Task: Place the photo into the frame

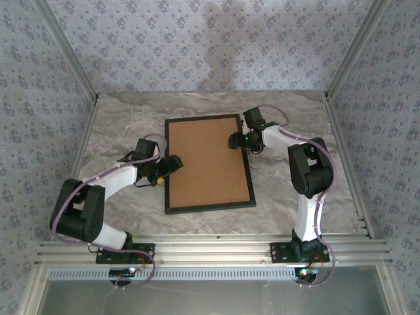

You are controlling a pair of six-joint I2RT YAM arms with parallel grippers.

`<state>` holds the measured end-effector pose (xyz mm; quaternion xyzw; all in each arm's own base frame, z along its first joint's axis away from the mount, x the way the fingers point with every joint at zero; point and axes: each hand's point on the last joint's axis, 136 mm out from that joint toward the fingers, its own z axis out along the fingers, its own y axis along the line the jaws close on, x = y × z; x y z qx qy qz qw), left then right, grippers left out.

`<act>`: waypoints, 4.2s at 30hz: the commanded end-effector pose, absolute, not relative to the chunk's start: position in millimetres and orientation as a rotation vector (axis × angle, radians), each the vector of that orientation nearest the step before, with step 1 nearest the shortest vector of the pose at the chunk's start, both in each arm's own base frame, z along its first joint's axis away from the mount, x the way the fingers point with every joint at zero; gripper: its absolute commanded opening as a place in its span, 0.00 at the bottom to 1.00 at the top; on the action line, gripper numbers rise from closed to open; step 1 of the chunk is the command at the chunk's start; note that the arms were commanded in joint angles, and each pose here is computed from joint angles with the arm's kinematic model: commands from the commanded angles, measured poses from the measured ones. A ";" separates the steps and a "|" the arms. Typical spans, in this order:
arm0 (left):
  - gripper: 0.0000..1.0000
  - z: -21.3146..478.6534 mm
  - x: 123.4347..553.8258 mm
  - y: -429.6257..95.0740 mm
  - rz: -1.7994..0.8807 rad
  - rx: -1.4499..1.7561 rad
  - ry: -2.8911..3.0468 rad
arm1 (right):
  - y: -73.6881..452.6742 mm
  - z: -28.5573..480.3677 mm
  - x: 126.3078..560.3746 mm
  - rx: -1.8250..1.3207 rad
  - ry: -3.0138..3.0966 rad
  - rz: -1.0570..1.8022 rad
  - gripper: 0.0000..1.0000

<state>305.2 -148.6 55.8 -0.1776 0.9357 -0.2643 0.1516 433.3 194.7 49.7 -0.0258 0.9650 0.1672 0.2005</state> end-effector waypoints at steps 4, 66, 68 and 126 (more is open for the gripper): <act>0.96 88.4 351.1 -82.5 -0.397 -0.463 2.581 | 191.2 97.3 428.8 -0.062 2.641 0.508 0.71; 0.28 22.7 424.8 -149.2 -0.335 -0.068 2.787 | 137.9 49.8 517.1 -0.065 2.813 0.192 0.51; 0.28 22.4 424.6 -149.2 -0.335 -0.070 2.789 | 137.8 48.2 517.8 -0.066 2.814 0.192 0.51; 0.28 14.1 414.6 -179.0 -0.428 -0.031 2.816 | 184.3 -36.3 455.1 -0.136 3.116 0.149 0.53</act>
